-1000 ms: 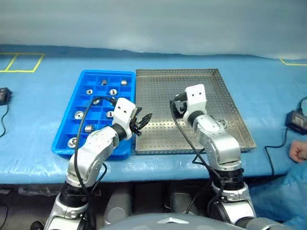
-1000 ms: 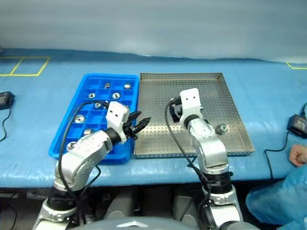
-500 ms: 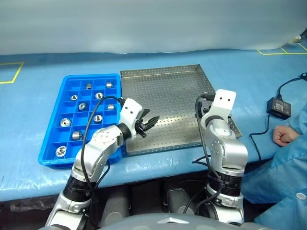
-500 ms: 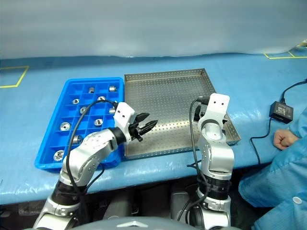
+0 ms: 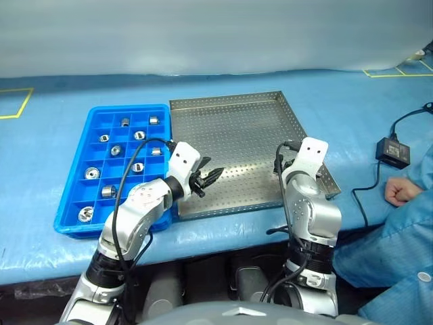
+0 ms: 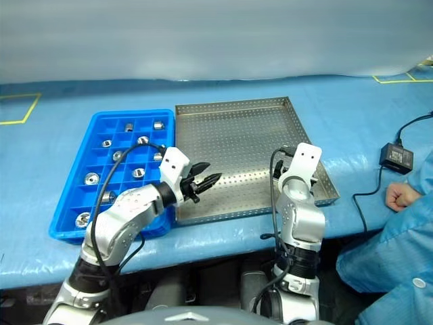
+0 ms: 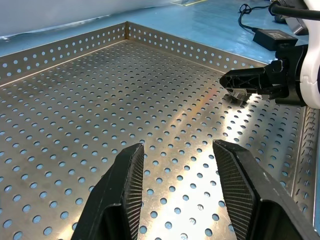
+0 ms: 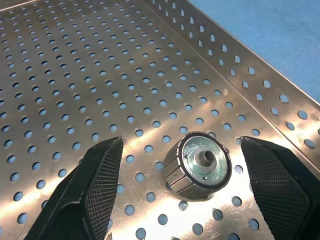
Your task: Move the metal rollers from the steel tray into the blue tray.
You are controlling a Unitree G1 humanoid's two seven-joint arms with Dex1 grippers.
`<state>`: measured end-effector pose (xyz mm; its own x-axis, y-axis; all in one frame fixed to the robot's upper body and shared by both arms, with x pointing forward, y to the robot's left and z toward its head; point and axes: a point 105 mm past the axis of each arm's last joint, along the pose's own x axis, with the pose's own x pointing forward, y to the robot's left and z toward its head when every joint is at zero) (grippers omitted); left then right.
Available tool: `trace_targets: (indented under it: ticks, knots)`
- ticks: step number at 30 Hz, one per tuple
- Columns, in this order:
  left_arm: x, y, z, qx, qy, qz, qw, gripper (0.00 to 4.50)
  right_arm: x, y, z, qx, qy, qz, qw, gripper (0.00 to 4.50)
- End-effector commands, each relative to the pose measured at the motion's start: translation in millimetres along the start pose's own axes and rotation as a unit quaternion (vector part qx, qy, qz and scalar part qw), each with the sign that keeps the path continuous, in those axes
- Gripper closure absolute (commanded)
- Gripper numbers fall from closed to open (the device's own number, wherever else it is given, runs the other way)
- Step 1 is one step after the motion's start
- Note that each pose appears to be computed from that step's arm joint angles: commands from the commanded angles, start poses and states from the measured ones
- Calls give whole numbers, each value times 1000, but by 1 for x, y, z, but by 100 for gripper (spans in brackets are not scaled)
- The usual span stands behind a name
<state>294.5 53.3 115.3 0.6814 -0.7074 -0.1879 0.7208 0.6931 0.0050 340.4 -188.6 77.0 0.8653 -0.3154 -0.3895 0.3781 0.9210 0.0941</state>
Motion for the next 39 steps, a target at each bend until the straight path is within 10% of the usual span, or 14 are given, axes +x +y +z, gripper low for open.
trace_targets:
  ticks: [1, 7, 22, 29, 34, 39]
  knots:
    - [-4, -1, 8, 11, -12, 5, 1000, 212, 0, 0, 12, 2, -28, -11, 1000, 56]
    - [-6, 0, 7, 12, -8, 11, 1000, 212, 4, 0, 7, 37, -15, -16, 999, 56]
    - [-8, 5, 7, 18, -5, 22, 1000, 212, 5, -2, 5, 45, -9, -33, 998, 347]
    - [-10, 11, 5, 19, -1, 32, 999, 212, 3, 5, 16, 60, -34, -3, 998, 348]
    - [-17, 19, 6, 23, 1, 50, 998, 212, -11, 42, 32, 50, -60, 115, 990, 348]
    - [-43, 48, -3, 60, 67, 145, 985, 212, -64, 113, 53, -38, -123, 366, 922, 348]
